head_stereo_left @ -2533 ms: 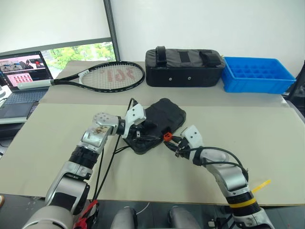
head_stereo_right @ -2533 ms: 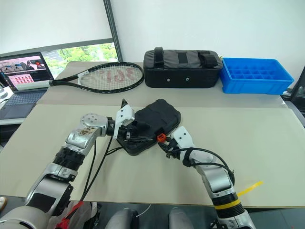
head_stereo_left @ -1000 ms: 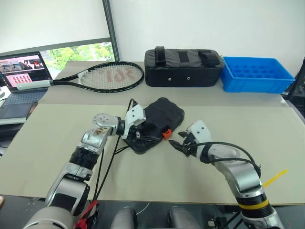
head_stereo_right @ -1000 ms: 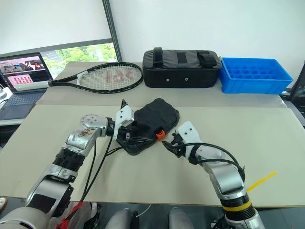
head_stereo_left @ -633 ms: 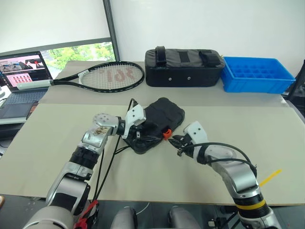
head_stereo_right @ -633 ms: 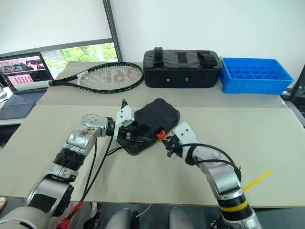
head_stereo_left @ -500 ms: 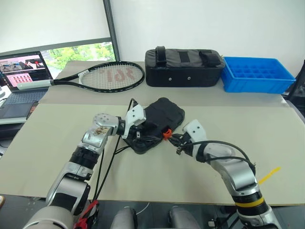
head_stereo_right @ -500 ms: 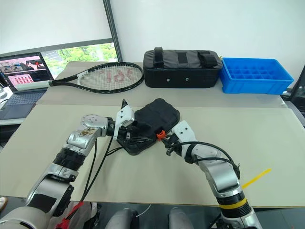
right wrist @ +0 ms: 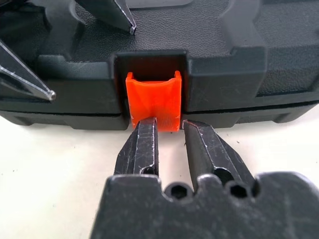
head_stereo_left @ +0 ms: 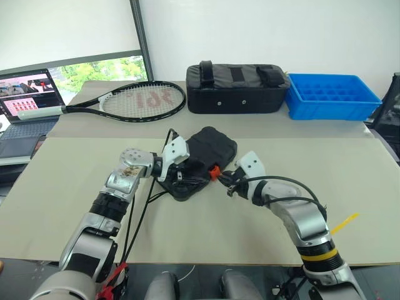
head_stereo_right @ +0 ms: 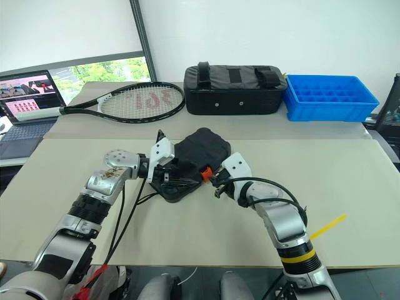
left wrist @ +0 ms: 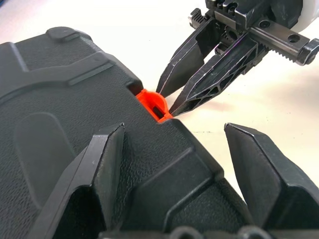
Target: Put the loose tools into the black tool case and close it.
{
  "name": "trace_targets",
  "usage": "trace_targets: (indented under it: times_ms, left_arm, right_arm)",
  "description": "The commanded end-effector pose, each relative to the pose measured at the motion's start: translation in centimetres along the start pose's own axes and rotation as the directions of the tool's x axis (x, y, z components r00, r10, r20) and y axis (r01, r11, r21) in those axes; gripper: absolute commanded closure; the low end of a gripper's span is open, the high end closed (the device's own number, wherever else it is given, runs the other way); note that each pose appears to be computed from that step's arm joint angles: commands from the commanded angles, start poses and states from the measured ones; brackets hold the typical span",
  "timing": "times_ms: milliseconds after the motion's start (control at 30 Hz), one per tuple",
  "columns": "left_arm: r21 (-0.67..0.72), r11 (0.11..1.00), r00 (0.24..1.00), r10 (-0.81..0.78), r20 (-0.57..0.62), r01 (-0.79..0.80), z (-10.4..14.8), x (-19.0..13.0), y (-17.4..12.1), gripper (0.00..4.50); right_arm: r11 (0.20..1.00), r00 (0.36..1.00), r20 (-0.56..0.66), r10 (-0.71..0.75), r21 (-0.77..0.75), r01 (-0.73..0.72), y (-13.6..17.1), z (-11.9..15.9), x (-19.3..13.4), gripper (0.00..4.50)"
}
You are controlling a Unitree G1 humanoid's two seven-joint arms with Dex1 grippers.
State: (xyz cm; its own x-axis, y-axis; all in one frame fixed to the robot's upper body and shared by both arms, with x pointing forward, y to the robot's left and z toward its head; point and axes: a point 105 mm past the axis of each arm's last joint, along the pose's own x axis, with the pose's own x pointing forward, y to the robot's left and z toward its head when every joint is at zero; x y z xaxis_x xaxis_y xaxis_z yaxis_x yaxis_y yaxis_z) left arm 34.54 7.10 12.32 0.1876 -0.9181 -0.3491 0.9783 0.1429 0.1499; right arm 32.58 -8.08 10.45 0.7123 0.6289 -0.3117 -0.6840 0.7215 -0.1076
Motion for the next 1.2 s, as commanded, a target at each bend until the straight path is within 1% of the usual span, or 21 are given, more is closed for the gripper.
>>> trace_targets:
  times_ms: [33, 133, 267, 367, 433, 467, 500, 567, 600, 667, 767, 900, 1000, 1033, 1067, 1133, 1200]
  left_arm:
    - [-0.065, 0.998, 0.999, -0.018, -0.049, 0.015, -2.0, 0.3, -0.7, 1.09]
    - [-0.076, 0.997, 1.000, 0.012, -0.018, -0.013, -1.6, -0.2, -0.4, 1.09]
    - [-0.085, 0.994, 0.994, 0.078, 0.076, -0.071, -0.2, -1.9, 0.2, 1.09]
    - [-0.097, 0.982, 0.977, 0.175, 0.122, -0.163, 0.4, -4.3, 1.0, 1.09]
    - [-0.109, 0.965, 0.959, 0.253, 0.126, -0.240, 0.3, -6.4, 1.3, 1.09]
    - [-0.115, 0.954, 0.949, 0.290, 0.120, -0.277, 0.1, -7.4, 1.3, 1.09]
    - [-0.123, 0.944, 0.941, 0.319, 0.113, -0.305, -0.2, -8.3, 1.2, 1.09]
    - [-0.146, 0.920, 0.919, 0.380, 0.105, -0.364, -0.8, -10.1, 0.9, 1.09]
    - [-0.164, 0.906, 0.906, 0.410, 0.105, -0.391, -1.1, -10.9, 0.7, 1.09]
    - [-0.188, 0.888, 0.891, 0.443, 0.101, -0.420, -1.5, -11.8, 0.2, 1.09]
    - [-0.226, 0.846, 0.862, 0.504, 0.047, -0.483, -3.8, -13.4, -1.8, 1.09]
    - [-0.266, 0.798, 0.830, 0.558, -0.014, -0.541, -6.1, -14.1, -3.8, 1.09]
    - [-0.307, 0.772, 0.819, 0.571, -0.050, -0.557, -7.5, -14.1, -5.1, 1.09]
    - [-0.311, 0.766, 0.815, 0.578, -0.052, -0.563, -7.7, -14.1, -5.4, 0.84]
    - [-0.318, 0.763, 0.814, 0.578, -0.056, -0.563, -7.9, -13.9, -5.7, 0.69]
    - [-0.310, 0.762, 0.813, 0.578, -0.071, -0.569, -8.3, -13.7, -6.1, 0.10]
    - [-0.264, 0.731, 0.772, 0.626, -0.108, -0.630, -8.9, -13.9, -5.8, 0.04]
  right_arm:
    - [0.998, 0.997, 0.081, 0.019, -0.053, -0.015, 0.6, 2.4, 0.1, 3.43]
    - [0.998, 0.997, 0.069, 0.020, -0.053, -0.016, 0.3, 1.8, -0.6, 3.43]
    - [0.997, 0.998, 0.060, 0.011, -0.075, -0.006, -0.9, 0.8, -2.3, 3.43]
    - [0.993, 0.996, 0.083, 0.022, -0.114, -0.012, -2.2, 0.2, -4.0, 3.43]
    - [0.991, 0.995, 0.097, 0.025, -0.137, -0.012, -3.4, -0.4, -5.4, 3.43]
    - [0.992, 0.994, 0.110, 0.026, -0.129, -0.011, -3.9, -0.6, -6.1, 2.94]
    - [0.993, 0.992, 0.123, 0.031, -0.114, -0.016, -4.4, -0.7, -6.7, 2.82]
    - [0.991, 0.992, 0.123, 0.031, -0.133, -0.014, -5.5, -1.3, -7.8, 2.13]
    - [0.990, 0.992, 0.120, 0.028, -0.144, -0.011, -6.0, -1.7, -8.3, 1.69]
    - [0.989, 0.992, 0.127, 0.026, -0.151, -0.006, -6.7, -2.1, -9.0, 1.09]
    - [0.992, 0.985, 0.172, 0.021, -0.130, 0.002, -8.2, -2.6, -10.7, 0.05]
    - [0.992, 0.982, 0.186, 0.025, -0.128, 0.000, -9.3, -3.3, -12.2, 0.02]
    - [0.991, 0.985, 0.171, -0.005, -0.132, 0.028, -10.5, -4.1, -13.1, 0.02]
    - [0.990, 0.986, 0.165, -0.010, -0.135, 0.033, -10.7, -4.3, -13.3, 0.01]
    - [0.990, 0.987, 0.161, -0.012, -0.137, 0.034, -10.9, -4.5, -13.5, 0.00]
    - [0.990, 0.987, 0.158, -0.011, -0.134, 0.032, -11.2, -4.7, -13.8, 0.00]
    - [0.991, 0.988, 0.154, -0.008, -0.134, 0.029, -11.5, -4.8, -14.1, 0.00]
